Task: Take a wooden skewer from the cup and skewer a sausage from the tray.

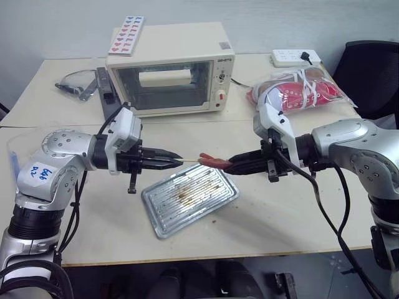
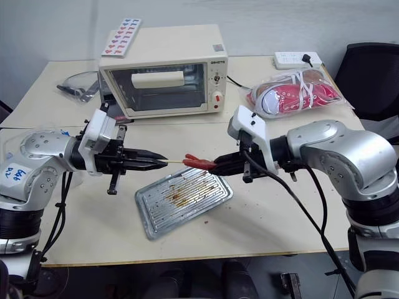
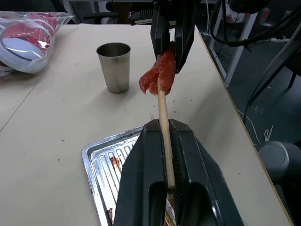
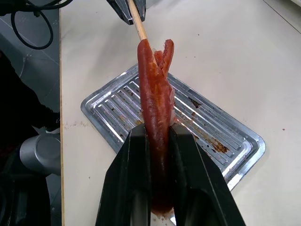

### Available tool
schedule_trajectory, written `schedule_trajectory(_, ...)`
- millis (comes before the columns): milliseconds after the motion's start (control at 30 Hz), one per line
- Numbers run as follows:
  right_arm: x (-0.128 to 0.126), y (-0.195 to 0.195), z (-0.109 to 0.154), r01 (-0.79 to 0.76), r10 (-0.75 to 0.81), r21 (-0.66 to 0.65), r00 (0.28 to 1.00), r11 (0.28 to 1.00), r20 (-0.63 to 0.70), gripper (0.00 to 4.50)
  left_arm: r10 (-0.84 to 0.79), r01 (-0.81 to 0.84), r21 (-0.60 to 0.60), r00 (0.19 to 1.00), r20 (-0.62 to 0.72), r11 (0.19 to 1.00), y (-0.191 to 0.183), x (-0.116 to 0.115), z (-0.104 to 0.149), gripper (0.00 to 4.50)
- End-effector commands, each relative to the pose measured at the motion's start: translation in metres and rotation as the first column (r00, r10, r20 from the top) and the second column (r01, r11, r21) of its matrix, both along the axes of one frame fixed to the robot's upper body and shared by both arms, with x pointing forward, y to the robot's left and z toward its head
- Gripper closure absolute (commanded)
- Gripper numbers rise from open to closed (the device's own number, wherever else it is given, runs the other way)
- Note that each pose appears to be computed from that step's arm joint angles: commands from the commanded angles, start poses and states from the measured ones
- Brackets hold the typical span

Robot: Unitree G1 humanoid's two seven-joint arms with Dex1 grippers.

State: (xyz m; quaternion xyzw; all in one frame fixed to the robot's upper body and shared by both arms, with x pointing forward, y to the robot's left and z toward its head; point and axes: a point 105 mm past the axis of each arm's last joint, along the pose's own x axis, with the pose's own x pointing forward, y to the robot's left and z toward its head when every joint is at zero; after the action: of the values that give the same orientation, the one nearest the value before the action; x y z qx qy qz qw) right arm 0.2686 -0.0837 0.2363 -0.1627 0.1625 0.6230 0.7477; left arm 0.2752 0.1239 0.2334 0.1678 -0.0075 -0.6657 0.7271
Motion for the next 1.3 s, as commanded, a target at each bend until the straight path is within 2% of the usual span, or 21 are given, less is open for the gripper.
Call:
schedule_trajectory(33, -0.012, 0.007, 0.014, -0.070, 0.068, 0.032, 0.996, 0.997, 0.049, 3.18, -0.047, 0.046, 0.009, 0.998, 0.047, 0.999, -0.008, -0.005, 0.007, 4.50)
schedule_trajectory(200, -0.007, -0.001, 0.015, -0.035, 0.035, -0.004, 0.994, 0.999, 0.105, 1.91, -0.012, 0.011, 0.026, 0.999, 0.036, 1.000, 0.002, -0.005, 0.002, 4.50)
schedule_trajectory(333, 0.001, -0.011, 0.022, 0.007, -0.005, -0.013, 0.988, 1.000, 0.153, 1.91, 0.029, -0.030, 0.036, 0.999, 0.036, 0.999, 0.011, -0.007, -0.001, 4.50)
schedule_trajectory(500, 0.007, -0.024, 0.037, 0.062, -0.060, -0.004, 0.974, 0.998, 0.218, 1.91, 0.207, -0.209, 0.024, 0.976, 0.072, 0.978, 0.038, -0.009, -0.006, 4.50)
schedule_trajectory(633, 0.007, -0.024, 0.043, 0.066, -0.070, 0.026, 0.971, 0.997, 0.229, 1.91, 0.375, -0.375, -0.020, 0.919, 0.118, 0.927, 0.051, -0.010, -0.014, 4.50)
schedule_trajectory(700, 0.006, -0.021, 0.046, 0.059, -0.068, 0.046, 0.972, 0.997, 0.224, 1.58, 0.474, -0.472, -0.050, 0.868, 0.147, 0.880, 0.058, -0.011, -0.019, 4.50)
schedule_trajectory(733, 0.006, -0.019, 0.046, 0.052, -0.063, 0.052, 0.972, 0.997, 0.228, 1.48, 0.543, -0.539, -0.074, 0.823, 0.167, 0.839, 0.065, -0.010, -0.020, 4.50)
schedule_trajectory(833, 0.006, -0.014, 0.049, 0.041, -0.055, 0.063, 0.965, 0.997, 0.255, 0.69, 0.711, -0.698, -0.142, 0.673, 0.204, 0.701, 0.087, -0.008, -0.022, 4.50)
schedule_trajectory(900, 0.008, -0.010, 0.052, 0.033, -0.053, 0.079, 0.962, 0.996, 0.266, 0.18, 0.820, -0.798, -0.203, 0.530, 0.216, 0.568, 0.107, -0.009, -0.021, 4.50)
schedule_trajectory(967, 0.009, -0.007, 0.054, 0.020, -0.044, 0.090, 0.961, 0.996, 0.273, 0.18, 0.893, -0.862, -0.250, 0.396, 0.213, 0.442, 0.127, -0.012, -0.020, 4.50)
schedule_trajectory(1000, 0.010, -0.006, 0.055, 0.016, -0.040, 0.092, 0.961, 0.996, 0.274, 0.18, 0.911, -0.877, -0.262, 0.356, 0.210, 0.403, 0.132, -0.014, -0.021, 4.50)
schedule_trajectory(1133, 0.009, 0.001, 0.058, -0.025, -0.004, 0.102, 0.961, 0.994, 0.275, 0.18, 0.982, -0.933, -0.338, 0.068, 0.175, 0.124, 0.176, -0.032, -0.022, 4.50)
schedule_trajectory(1300, 0.011, 0.007, 0.058, -0.059, 0.028, 0.105, 0.962, 0.993, 0.271, 0.18, 0.983, -0.933, -0.357, -0.105, 0.148, -0.046, 0.200, -0.054, -0.030, 4.50)
